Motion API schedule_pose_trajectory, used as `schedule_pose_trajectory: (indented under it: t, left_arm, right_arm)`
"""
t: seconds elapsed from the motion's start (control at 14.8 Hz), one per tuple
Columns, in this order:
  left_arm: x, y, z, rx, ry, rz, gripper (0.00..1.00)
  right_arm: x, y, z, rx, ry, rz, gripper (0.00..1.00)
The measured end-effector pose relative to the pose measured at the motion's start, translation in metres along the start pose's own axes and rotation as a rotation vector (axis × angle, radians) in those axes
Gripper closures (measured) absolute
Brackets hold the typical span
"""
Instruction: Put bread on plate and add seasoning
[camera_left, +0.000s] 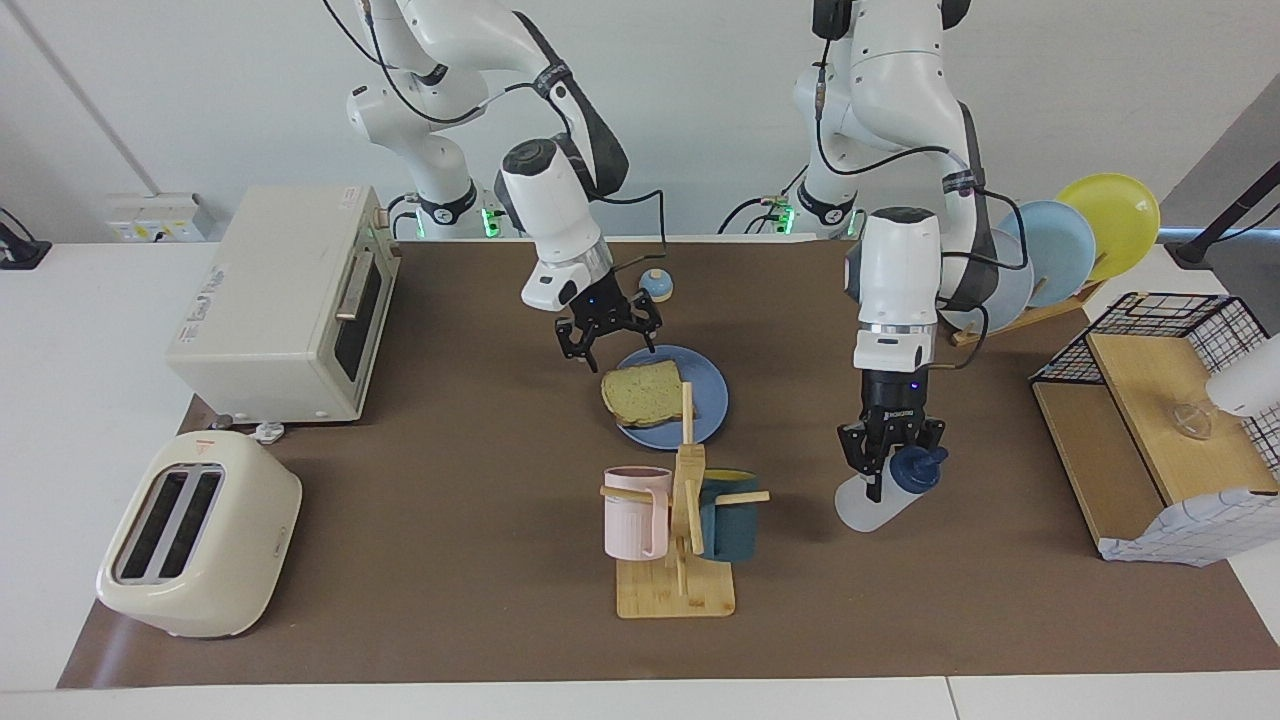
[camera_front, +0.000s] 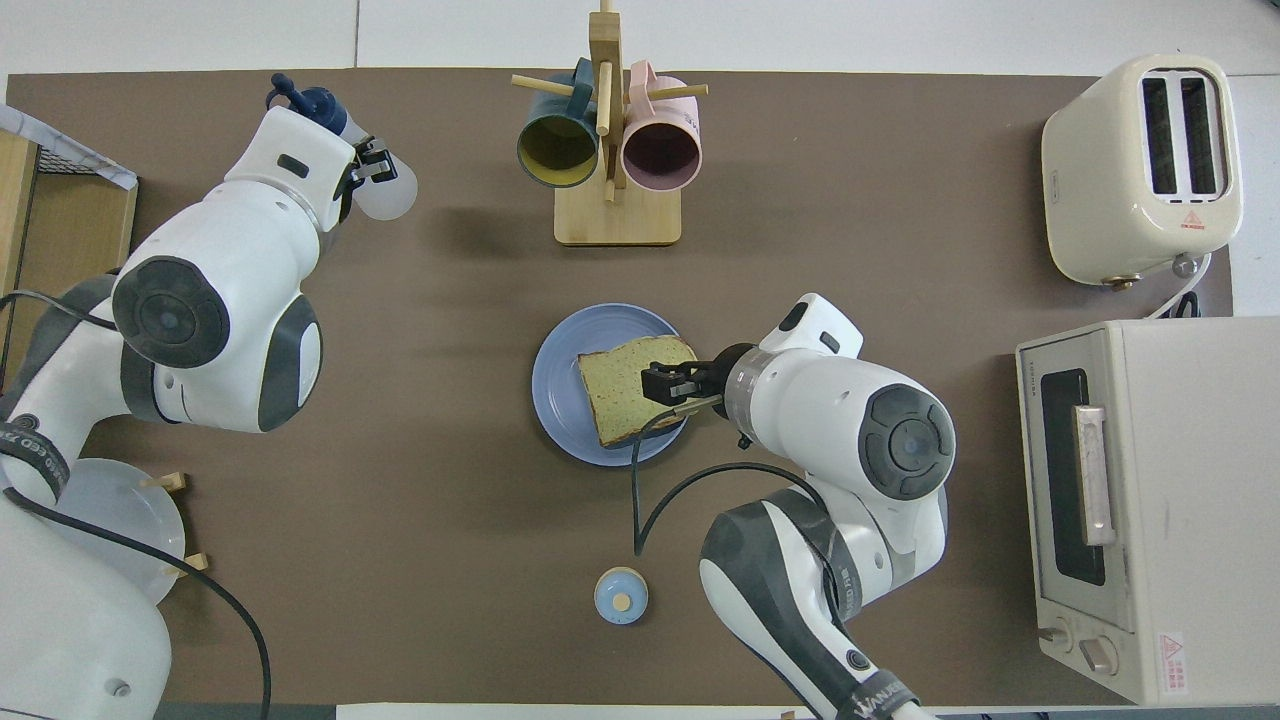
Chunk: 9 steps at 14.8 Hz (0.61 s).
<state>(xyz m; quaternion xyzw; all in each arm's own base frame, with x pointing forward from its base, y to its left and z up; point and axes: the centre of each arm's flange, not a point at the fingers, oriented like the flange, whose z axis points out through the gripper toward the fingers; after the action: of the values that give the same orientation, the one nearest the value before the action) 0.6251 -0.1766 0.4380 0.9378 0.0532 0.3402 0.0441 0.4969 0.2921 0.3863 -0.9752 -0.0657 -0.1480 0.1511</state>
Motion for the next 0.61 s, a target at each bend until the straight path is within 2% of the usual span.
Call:
schedule_pose_trajectory:
  t: [0.14, 0.2, 0.27, 0.34, 0.47, 0.61]
  left_arm:
    - [0.007, 0.001, -0.015, -0.004, -0.029, 0.013, 0.6]
    - [0.011, 0.0, -0.024, -0.007, -0.046, 0.023, 0.6]
    - [0.014, -0.001, -0.034, -0.012, -0.064, 0.036, 0.6]
    - [0.017, -0.002, -0.043, -0.016, -0.083, 0.051, 0.6]
    - [0.023, -0.006, -0.065, -0.026, -0.132, 0.091, 0.6]
    - [0.026, -0.008, -0.087, -0.041, -0.183, 0.133, 0.6]
  right_arm:
    - [0.006, -0.006, -0.006, 0.009, 0.013, -0.005, 0.0]
    - [0.01, -0.008, -0.009, 0.012, 0.009, -0.007, 0.05]
    - [0.014, -0.011, -0.013, 0.012, -0.009, -0.007, 0.05]
    - [0.021, -0.012, -0.019, 0.012, -0.031, 0.0, 0.12]
    - [0.045, -0.012, -0.04, 0.011, -0.086, 0.042, 0.31]
    - [0.072, -0.016, -0.07, 0.015, -0.13, 0.086, 0.33]
